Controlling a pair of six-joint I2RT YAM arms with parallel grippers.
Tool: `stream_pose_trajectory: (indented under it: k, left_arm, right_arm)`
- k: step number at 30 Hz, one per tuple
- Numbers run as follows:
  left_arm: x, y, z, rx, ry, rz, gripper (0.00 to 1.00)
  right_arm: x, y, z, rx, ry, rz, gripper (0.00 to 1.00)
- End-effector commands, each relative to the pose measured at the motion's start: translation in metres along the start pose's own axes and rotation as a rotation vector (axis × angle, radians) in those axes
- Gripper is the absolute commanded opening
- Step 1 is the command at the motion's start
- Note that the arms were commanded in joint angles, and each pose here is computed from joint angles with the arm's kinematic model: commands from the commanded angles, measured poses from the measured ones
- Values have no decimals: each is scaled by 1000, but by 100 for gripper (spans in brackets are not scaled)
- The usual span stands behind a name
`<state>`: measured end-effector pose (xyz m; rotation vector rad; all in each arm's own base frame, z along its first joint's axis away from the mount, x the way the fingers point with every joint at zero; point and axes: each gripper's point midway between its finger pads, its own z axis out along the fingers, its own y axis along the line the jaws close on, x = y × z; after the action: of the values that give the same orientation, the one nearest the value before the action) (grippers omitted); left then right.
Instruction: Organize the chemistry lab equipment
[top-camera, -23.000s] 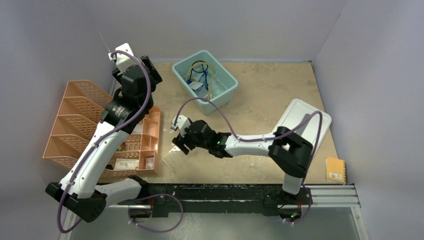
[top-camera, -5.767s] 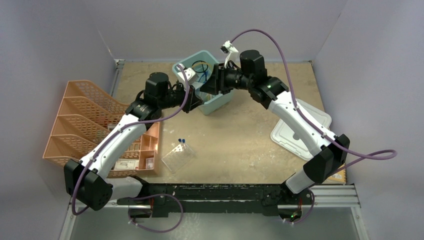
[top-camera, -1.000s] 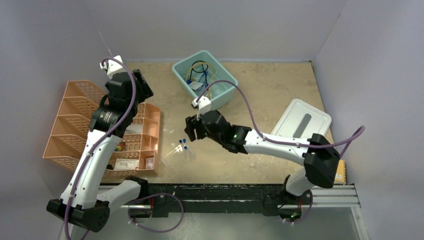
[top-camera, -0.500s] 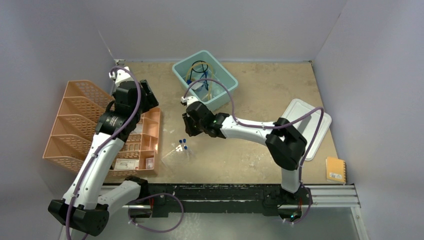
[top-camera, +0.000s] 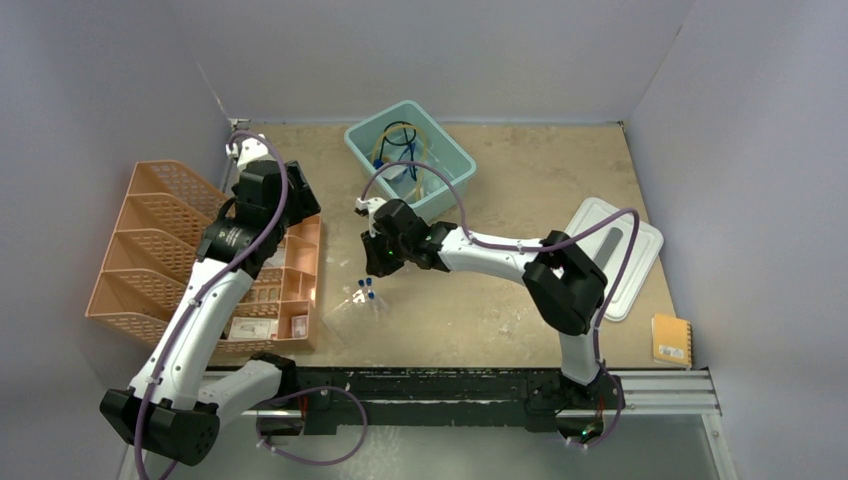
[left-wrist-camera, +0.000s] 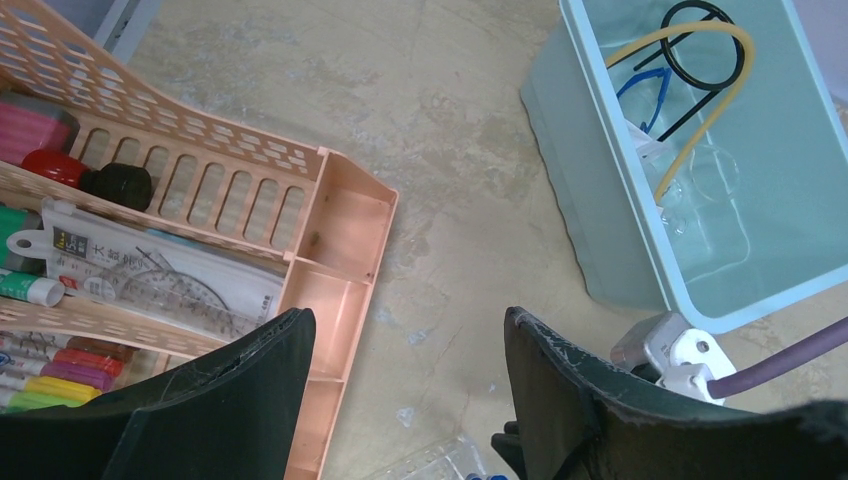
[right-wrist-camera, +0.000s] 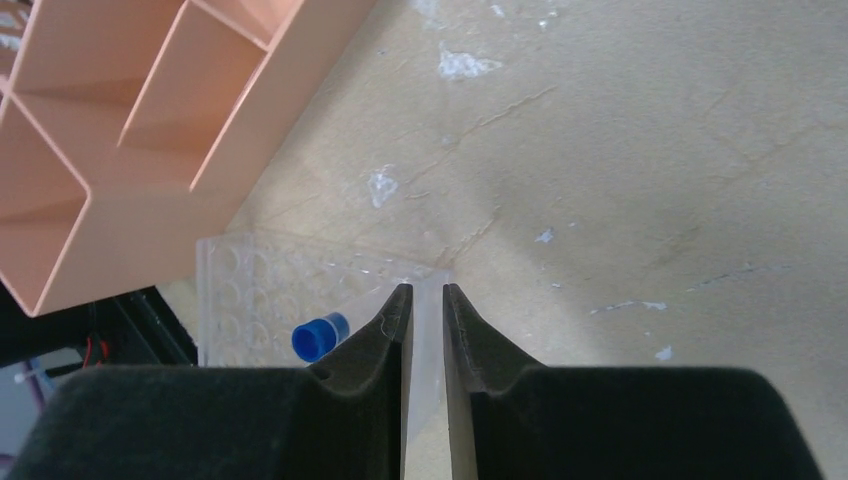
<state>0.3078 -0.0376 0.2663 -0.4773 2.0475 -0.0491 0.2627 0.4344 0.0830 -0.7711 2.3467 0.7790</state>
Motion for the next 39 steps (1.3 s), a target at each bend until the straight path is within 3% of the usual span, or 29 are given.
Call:
stream_pose_trajectory:
  k: [1, 18, 39]
  left_arm:
    - [-3, -6, 4, 19, -17, -35, 68]
    - [-2, -6, 4, 18, -13, -39, 68]
    - [0, -2, 3, 9, -9, -19, 68]
  right_arm:
    - [-17, 24, -16, -98, -31, -59, 18]
    - [-10, 23, -30, -115, -43, -122, 14]
    - [-14, 36, -29, -191, -57, -171, 25]
